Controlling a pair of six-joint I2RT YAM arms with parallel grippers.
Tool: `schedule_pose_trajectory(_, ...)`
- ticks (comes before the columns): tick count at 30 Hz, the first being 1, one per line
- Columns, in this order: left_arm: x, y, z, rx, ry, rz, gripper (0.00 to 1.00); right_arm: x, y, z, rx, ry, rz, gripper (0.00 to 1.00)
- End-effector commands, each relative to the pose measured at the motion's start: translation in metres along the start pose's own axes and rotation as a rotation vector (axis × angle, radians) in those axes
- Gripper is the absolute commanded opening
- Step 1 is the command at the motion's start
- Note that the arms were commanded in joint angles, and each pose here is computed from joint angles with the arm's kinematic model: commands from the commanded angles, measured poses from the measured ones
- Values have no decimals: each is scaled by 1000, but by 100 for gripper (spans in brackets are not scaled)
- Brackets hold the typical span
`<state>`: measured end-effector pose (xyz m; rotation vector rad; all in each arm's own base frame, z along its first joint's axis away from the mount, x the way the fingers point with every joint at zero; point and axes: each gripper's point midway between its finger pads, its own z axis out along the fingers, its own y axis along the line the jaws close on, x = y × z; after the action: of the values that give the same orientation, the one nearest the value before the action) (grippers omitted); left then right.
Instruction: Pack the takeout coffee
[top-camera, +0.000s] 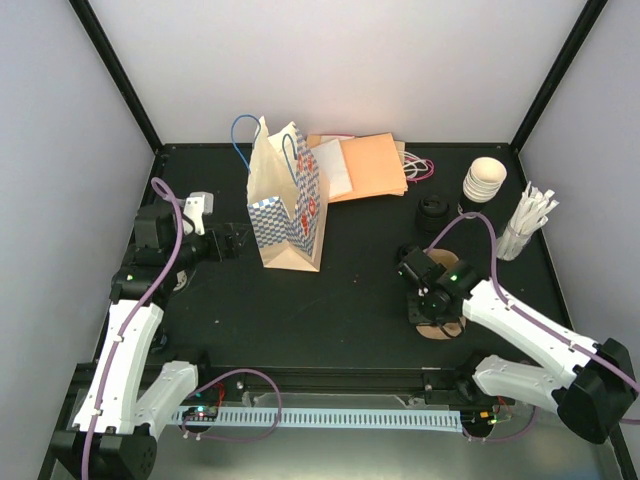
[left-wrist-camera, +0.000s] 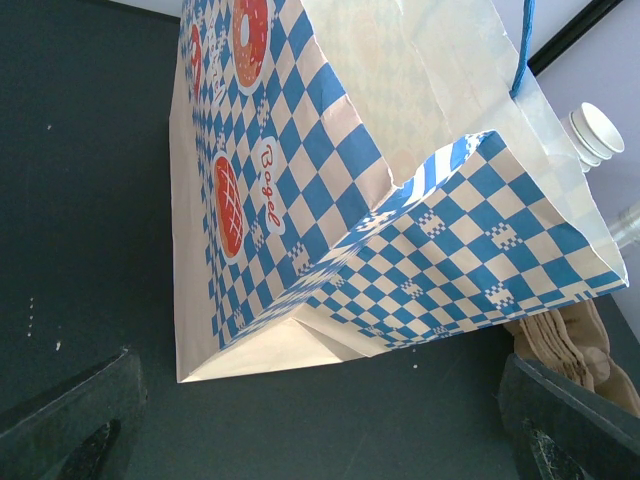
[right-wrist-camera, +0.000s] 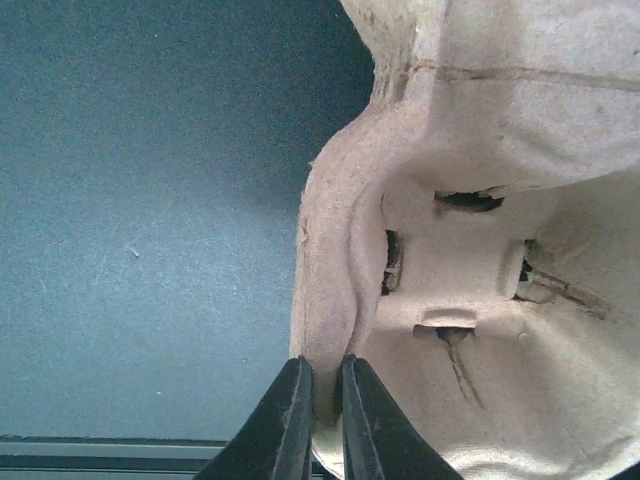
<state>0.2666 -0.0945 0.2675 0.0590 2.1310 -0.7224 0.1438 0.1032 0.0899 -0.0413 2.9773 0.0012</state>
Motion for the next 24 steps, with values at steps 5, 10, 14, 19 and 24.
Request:
schedule_pose_trajectory(5,-10,-12,-2,45,-25,26,99,-13,1,-21,-13,-60,15,11)
schedule_pose_trajectory(10,-10,-12,-2,46,-24,27,99,-18,-1,-28,-1,-81,17,10)
schedule_pose_trajectory(14,-10,-12,-2,47,-23,26,99,-20,-3,-32,13,-89,17,10)
schedule_pose_trajectory(19,-10,-12,-2,48,-24,26,99,-29,-6,-42,26,-135,31,10)
schedule_pose_trajectory(24,-10,-12,-3,47,-23,26,99,-35,-5,-49,8,-174,42,10)
